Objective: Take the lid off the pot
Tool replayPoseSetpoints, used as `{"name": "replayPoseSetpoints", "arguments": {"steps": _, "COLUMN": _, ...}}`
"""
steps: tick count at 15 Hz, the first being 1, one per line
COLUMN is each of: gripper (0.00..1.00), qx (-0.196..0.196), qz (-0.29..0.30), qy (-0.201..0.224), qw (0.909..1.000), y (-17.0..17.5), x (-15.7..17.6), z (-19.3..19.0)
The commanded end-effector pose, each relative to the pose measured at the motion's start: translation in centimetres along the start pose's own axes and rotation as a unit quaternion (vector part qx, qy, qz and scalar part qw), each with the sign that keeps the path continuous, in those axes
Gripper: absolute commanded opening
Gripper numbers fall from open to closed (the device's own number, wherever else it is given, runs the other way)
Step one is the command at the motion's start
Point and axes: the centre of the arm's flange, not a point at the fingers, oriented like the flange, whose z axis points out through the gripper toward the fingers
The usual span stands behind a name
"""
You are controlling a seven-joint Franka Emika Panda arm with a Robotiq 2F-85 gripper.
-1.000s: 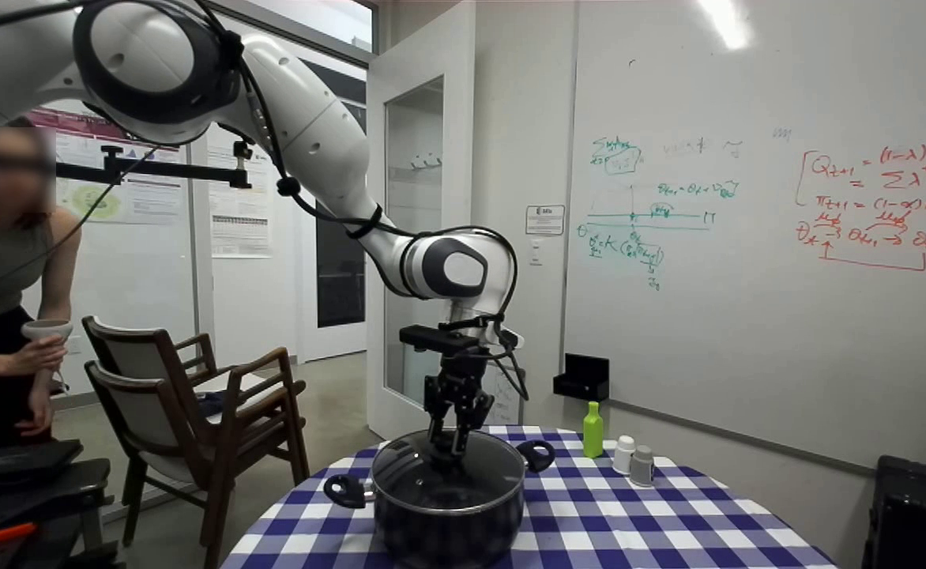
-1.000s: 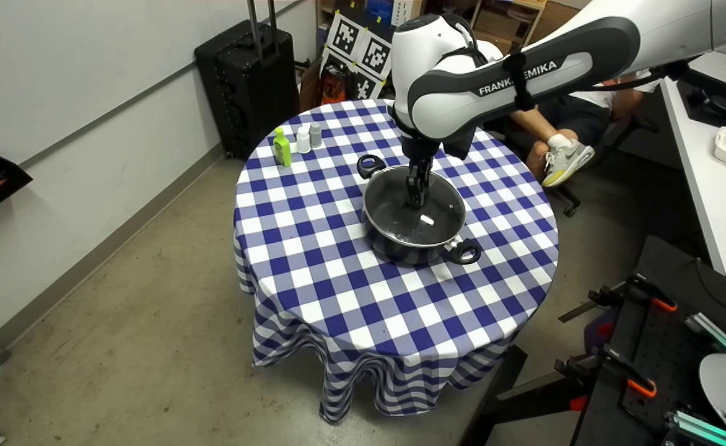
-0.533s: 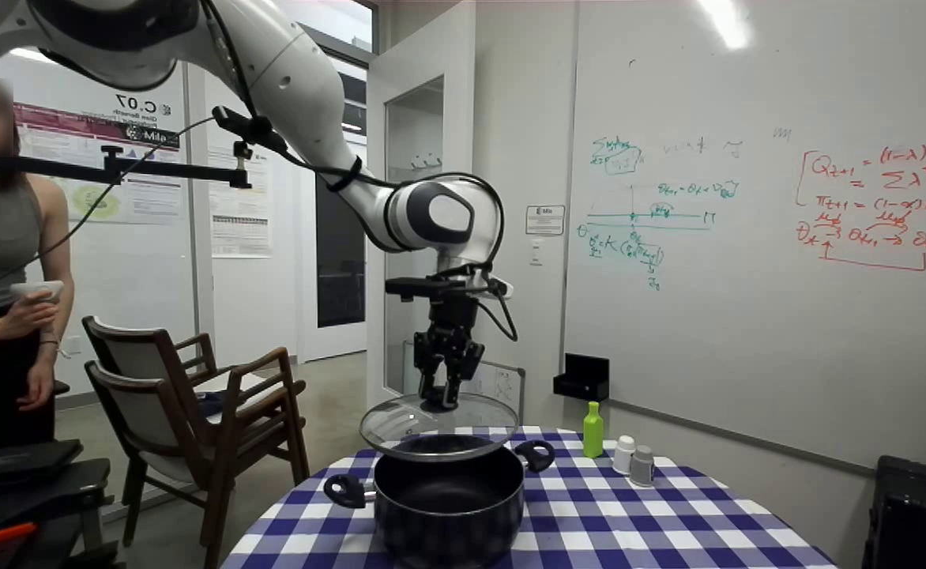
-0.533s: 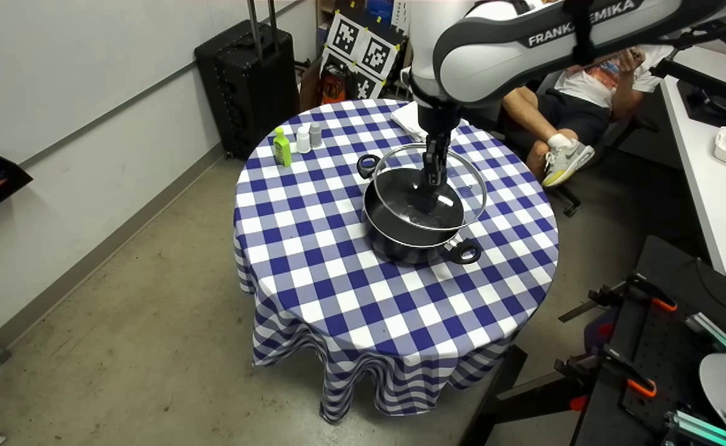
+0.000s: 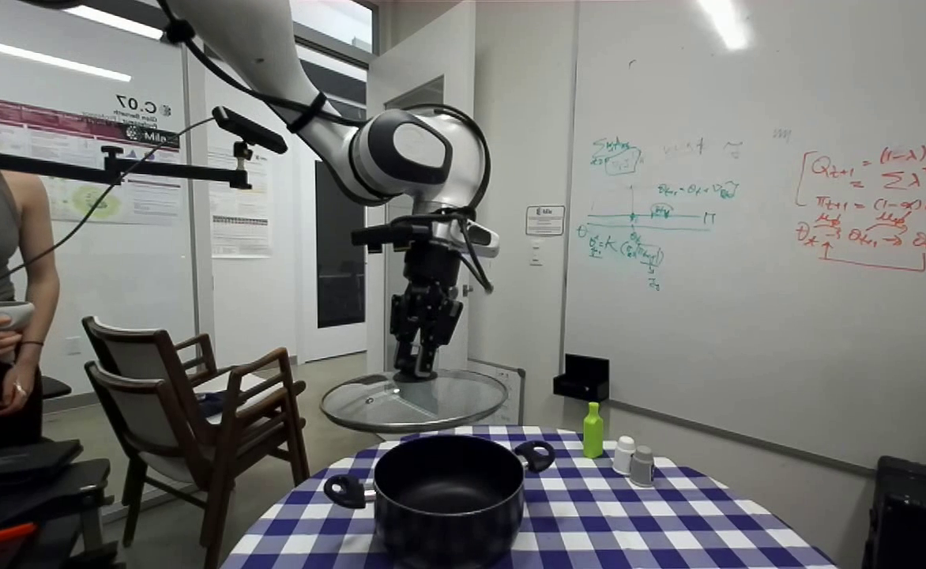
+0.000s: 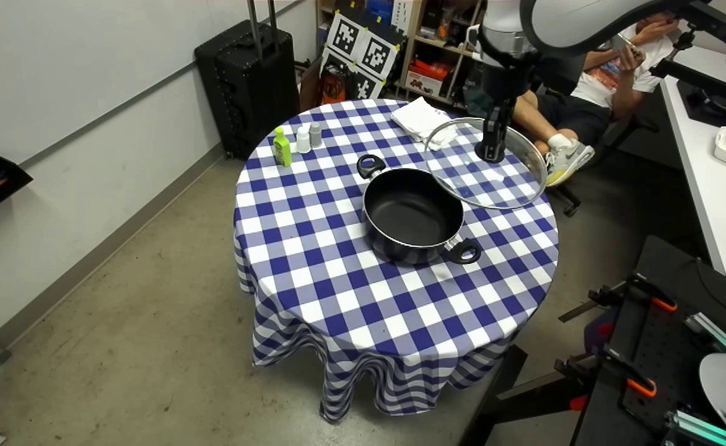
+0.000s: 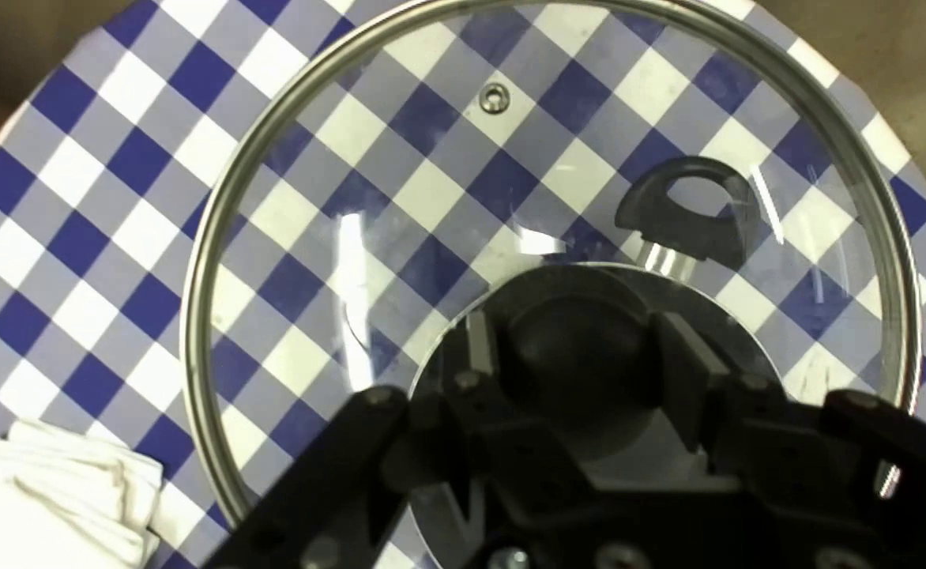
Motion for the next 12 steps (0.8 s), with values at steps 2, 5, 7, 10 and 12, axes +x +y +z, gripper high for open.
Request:
{"name": "replayPoseSetpoints", "arguments": {"steps": 2, "gripper": 0.25, "qx": 0.03, "qz": 0.035, "qy": -0.007, "qw": 0.9989, "y": 5.9, "x": -5.6, "z": 1.2}}
{"name": "replayPoseSetpoints", "arguments": {"steps": 5, "gripper": 0.25, "qx": 0.048, "qz": 0.059, "qy": -0.008, "qw": 0.9971, "y": 10.3, "x": -7.5, "z": 3.1}}
{"name": "replayPoseSetpoints", "arguments": {"steps": 7, "gripper": 0.25, "qx": 0.058, "qz": 0.075, "qy": -0.002, "qw": 0.9955, "y": 13.1, "x": -7.9, "z": 5.0}}
{"name": "replayPoseSetpoints", "arguments": {"steps": 10, "gripper": 0.25, "qx": 0.072, "qz": 0.089, "qy": 0.005, "qw": 0.9934, "y": 16.4, "x": -7.3, "z": 8.4}}
{"name": "replayPoseSetpoints", "arguments": {"steps": 12, "gripper": 0.25, "qx": 0.082, "qz": 0.093, "qy": 0.008, "qw": 0.9923, "y": 17.3, "x": -6.5, "z": 10.8}}
